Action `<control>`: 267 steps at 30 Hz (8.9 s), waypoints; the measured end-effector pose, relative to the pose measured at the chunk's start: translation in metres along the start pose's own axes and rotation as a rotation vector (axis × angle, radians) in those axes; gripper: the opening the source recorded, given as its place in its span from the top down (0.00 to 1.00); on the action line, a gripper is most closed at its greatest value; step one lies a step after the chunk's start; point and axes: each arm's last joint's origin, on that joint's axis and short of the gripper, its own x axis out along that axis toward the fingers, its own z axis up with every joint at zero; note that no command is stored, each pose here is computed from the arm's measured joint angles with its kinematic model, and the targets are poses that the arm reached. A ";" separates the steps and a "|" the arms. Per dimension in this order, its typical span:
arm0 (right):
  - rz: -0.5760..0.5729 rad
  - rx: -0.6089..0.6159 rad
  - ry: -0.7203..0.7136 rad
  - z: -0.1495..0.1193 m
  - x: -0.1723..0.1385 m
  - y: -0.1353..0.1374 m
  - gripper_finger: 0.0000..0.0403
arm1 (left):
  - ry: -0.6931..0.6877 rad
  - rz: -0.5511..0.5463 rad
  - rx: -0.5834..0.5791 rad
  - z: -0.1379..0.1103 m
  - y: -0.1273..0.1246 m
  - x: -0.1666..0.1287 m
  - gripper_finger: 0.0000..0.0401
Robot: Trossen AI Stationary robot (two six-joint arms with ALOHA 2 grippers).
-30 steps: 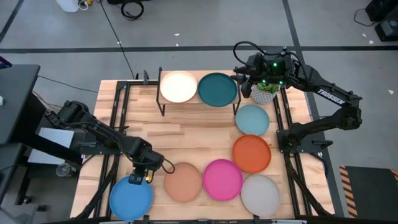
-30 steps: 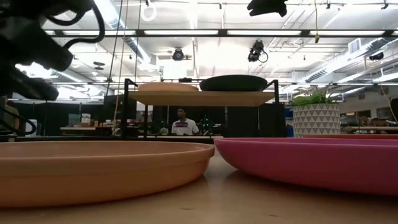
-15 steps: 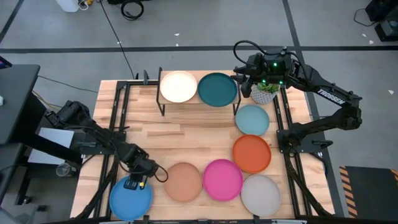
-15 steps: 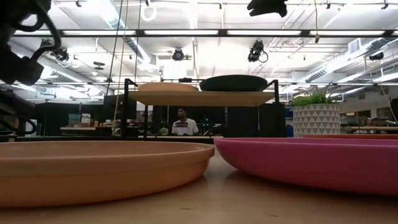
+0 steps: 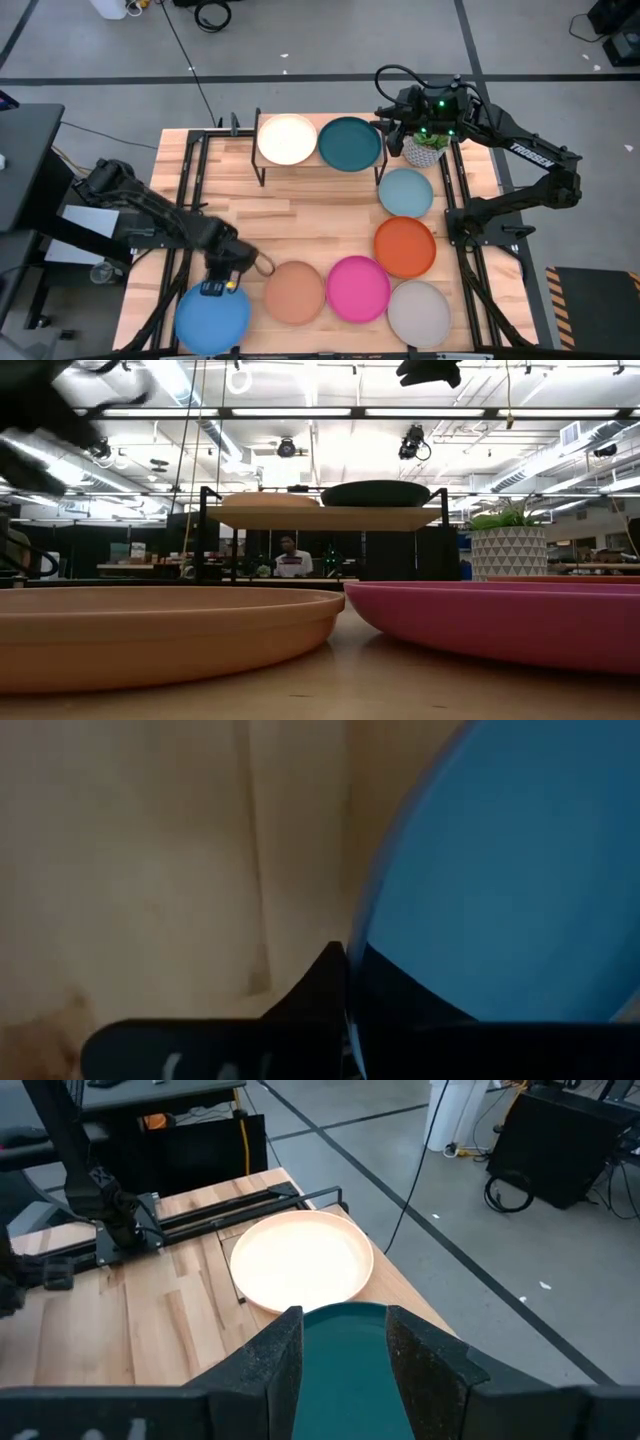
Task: Place and stack plates onto a shelf
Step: Stack the blue plate on top of the dark blue plate on the shelf, then stack the orange plate on top of the blue plate on the shelf
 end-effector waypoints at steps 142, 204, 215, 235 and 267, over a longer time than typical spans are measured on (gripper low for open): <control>-0.105 0.067 -0.064 0.001 -0.037 -0.004 0.62 | -0.372 0.977 0.348 0.252 0.151 -0.195 0.65; 0.468 -0.185 0.711 -0.100 0.019 0.079 0.62 | -0.885 0.432 -0.057 0.066 0.021 -0.161 0.65; 0.545 -0.542 0.969 -0.146 0.083 0.115 0.56 | -1.117 0.471 -0.128 0.011 0.010 -0.200 0.65; 0.571 -0.804 1.325 -0.223 0.154 0.126 0.51 | -1.194 0.444 -0.129 -0.019 0.003 -0.213 0.65; 0.572 -0.712 1.323 -0.185 0.135 0.100 0.97 | -1.201 0.424 -0.158 -0.022 0.003 -0.214 0.65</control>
